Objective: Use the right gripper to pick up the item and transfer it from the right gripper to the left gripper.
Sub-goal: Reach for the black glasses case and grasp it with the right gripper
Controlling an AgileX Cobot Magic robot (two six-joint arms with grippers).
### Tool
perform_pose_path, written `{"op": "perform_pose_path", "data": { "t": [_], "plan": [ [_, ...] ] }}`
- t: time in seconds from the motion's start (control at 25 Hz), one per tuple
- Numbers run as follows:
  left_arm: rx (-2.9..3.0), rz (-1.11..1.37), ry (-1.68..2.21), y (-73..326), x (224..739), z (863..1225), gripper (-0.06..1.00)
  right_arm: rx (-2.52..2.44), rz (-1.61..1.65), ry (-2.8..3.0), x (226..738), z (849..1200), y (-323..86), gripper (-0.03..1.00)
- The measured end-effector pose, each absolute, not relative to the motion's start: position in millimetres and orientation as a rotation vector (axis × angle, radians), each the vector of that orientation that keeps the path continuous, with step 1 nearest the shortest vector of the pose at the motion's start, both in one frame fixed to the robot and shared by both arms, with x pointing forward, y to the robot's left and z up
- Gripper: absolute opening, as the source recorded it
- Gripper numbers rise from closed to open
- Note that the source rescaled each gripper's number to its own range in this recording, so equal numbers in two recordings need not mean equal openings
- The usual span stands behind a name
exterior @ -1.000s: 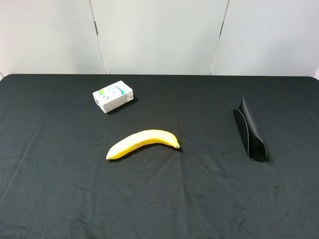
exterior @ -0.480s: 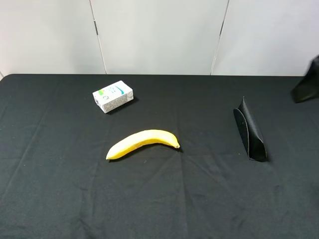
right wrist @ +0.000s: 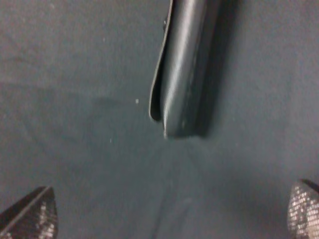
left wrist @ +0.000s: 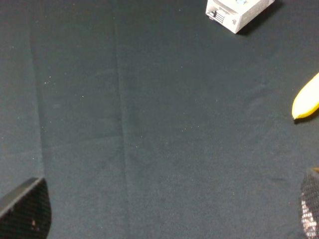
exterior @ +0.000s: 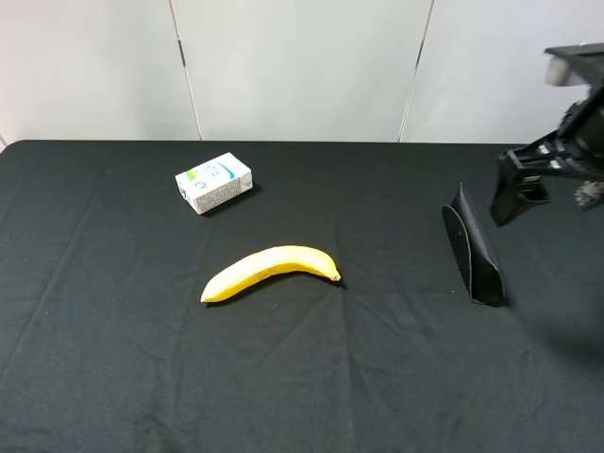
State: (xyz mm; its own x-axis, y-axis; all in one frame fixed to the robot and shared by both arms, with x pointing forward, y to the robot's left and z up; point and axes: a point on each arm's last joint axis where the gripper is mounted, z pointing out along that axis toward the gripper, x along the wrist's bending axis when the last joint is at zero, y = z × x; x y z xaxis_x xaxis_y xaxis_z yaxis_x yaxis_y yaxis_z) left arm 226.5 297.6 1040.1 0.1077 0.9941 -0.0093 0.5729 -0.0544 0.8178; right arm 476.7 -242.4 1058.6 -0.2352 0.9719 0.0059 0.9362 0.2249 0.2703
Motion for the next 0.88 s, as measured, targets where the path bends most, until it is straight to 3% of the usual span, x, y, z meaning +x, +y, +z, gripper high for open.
{"op": "perform_pose_path", "data": {
  "t": [0.88],
  "plan": [
    [1.711,0.791,1.543,298,226,1040,0.99,1.851,0.071,2.436,538,952,-232,1.00]
  ]
}}
